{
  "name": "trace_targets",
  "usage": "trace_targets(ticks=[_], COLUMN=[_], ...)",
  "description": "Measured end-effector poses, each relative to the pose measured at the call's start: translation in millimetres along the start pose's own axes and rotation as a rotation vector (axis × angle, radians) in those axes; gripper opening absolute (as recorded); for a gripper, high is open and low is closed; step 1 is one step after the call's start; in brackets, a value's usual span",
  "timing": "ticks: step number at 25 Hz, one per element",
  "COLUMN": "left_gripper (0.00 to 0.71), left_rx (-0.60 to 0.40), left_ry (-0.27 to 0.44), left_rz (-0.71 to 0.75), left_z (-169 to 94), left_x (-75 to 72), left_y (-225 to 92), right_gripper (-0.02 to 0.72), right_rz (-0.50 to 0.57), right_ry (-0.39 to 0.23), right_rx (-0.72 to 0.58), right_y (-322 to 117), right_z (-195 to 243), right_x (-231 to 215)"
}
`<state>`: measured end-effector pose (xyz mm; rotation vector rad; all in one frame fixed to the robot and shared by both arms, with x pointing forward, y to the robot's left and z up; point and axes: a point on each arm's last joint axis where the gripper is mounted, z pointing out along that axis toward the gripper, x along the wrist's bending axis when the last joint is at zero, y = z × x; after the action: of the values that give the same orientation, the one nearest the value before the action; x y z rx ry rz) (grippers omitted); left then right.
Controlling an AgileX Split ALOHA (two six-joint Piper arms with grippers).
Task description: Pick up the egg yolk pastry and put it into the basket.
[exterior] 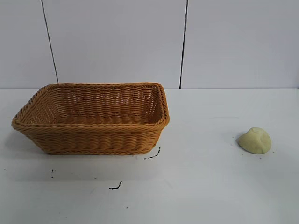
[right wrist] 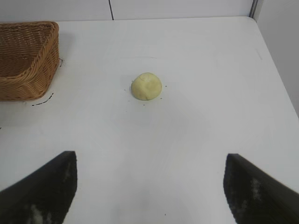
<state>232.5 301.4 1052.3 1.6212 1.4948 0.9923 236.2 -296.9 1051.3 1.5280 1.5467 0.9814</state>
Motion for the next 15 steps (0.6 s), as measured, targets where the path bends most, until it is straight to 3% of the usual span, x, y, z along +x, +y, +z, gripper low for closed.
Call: trace_targets(ticks=[11,15], left_gripper=[0.697,0.697], left_rx=[0.000,0.000], left_ry=[0.000,0.000], left_rz=[0.000,0.000], left_z=[0,0], left_x=[0.0,0.0], left_y=[0,0], right_gripper=[0.617,0.675], right_rz=[0.000,0.001], right_ry=[0.000,0.001], right_rx=[0.000,0.044], right_y=[0,13], right_z=[0,2], right_x=[0,0])
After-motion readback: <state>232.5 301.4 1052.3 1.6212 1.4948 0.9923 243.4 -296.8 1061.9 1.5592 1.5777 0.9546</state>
